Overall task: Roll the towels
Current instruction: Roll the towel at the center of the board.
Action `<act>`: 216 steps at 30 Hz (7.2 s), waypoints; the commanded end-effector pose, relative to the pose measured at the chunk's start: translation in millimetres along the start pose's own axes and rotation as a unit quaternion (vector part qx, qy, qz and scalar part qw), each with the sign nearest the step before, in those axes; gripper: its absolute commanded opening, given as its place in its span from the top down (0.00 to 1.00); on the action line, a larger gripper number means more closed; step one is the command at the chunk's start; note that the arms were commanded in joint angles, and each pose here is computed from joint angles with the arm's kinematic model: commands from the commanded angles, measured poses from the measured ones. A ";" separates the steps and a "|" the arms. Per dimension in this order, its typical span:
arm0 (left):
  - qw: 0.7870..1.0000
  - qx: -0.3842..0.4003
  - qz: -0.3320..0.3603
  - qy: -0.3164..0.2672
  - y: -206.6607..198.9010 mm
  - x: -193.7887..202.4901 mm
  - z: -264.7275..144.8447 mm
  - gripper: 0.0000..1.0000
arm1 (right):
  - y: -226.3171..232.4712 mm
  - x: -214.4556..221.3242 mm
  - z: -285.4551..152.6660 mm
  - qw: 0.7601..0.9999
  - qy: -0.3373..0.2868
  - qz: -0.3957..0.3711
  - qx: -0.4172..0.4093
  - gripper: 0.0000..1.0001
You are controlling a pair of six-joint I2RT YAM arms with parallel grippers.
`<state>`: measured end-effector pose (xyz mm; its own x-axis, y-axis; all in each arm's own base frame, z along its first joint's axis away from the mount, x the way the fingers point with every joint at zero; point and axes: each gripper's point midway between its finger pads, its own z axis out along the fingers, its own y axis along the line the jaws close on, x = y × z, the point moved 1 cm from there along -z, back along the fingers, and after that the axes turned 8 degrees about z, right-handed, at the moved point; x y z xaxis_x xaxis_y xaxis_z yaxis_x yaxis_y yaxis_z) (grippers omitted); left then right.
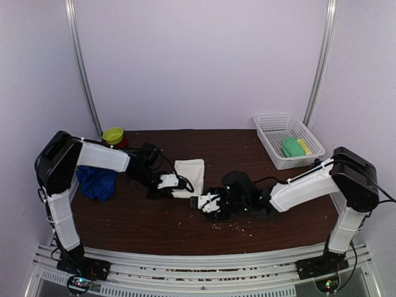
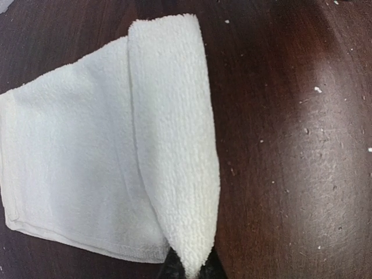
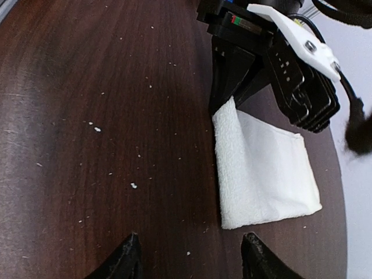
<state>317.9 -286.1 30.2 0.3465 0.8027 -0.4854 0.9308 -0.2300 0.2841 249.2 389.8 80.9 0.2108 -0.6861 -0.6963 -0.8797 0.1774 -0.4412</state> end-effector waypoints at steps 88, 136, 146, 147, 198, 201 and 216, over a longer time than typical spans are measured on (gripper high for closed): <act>0.920 -0.312 0.237 0.019 -49.5 -9.0 -62.5 0.43 | 2.6 31.6 74.1 0.851 0.191 0.375 -0.315 1.00; 0.918 -0.288 0.243 0.125 -26.0 10.8 2.5 1.00 | -1.1 38.1 76.7 0.817 0.198 0.415 -0.348 0.97; 0.960 -0.188 0.176 0.110 -44.3 7.1 4.2 1.00 | -32.5 13.6 58.2 0.859 0.161 0.393 -0.287 0.69; 0.964 -0.175 0.169 0.107 -47.8 6.4 4.2 1.00 | -37.2 9.5 54.7 0.864 0.154 0.390 -0.278 0.67; 0.989 0.126 -0.058 0.060 -77.4 -15.6 5.7 1.00 | 35.0 -2.6 1.9 0.971 0.057 -0.118 0.201 0.37; 0.987 0.133 -0.055 0.066 -80.9 -13.0 6.5 1.00 | 34.1 1.7 9.5 0.968 0.069 -0.126 0.207 0.37; 0.984 0.150 -0.048 0.077 -90.5 -7.3 10.2 1.00 | 13.4 25.1 43.5 0.969 0.132 -0.106 0.179 0.44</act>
<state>254.5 -298.7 31.1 0.2733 0.8477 -0.4547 0.9611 -0.2605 0.0921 257.1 408.7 49.0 0.2484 -0.8593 -0.4471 -0.5720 0.2423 -0.7836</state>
